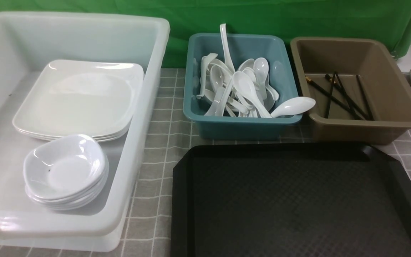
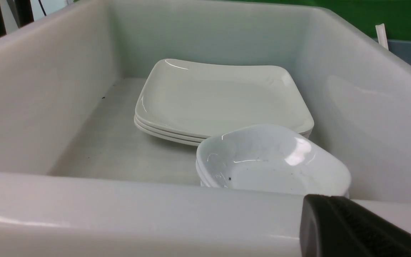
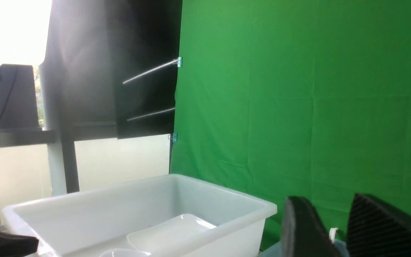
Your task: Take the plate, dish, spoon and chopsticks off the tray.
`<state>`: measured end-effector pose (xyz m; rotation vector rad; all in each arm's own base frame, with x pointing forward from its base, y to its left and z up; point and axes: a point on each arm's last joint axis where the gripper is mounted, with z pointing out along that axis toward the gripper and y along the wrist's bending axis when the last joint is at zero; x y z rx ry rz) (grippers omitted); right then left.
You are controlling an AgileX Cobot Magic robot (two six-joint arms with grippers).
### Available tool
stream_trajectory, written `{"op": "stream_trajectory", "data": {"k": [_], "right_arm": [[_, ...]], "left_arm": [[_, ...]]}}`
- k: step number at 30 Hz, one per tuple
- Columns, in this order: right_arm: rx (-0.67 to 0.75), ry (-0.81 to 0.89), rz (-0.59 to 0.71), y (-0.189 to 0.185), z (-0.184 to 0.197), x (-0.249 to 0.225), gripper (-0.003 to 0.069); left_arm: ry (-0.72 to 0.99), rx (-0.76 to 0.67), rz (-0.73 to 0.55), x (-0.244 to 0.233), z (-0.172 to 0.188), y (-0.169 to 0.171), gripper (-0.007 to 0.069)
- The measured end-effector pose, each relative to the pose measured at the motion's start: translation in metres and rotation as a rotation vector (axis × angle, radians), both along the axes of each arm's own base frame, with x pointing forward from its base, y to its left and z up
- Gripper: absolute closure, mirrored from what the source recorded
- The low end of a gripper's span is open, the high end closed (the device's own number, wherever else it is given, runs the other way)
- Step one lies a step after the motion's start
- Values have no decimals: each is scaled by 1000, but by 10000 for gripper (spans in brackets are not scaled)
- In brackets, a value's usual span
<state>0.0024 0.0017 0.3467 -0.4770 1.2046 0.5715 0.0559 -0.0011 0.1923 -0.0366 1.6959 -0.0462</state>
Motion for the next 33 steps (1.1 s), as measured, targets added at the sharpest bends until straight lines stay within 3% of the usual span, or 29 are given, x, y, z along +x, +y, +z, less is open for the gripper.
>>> {"op": "stream_trajectory", "data": {"k": [3,7,11,15,19,33], "right_arm": [[-38,27,-116,-1,-5,-1,421],[-186,152,-378,2,-30,8,421],[-293,344,-609,1,-81,28,421],[-305,499,-737,-4,-143,46,421],[-310,577,-764,-6,-172,49,421],[-340,550,-691,-2,-172,50,421]], "left_arm": [[0,0,0,0,0,0,617],[0,0,0,0,0,0,617],[1,0,0,0,0,0,617],[1,0,0,0,0,0,617],[0,1,0,0,0,0,617],[1,1,0,0,0,0,617]]}}
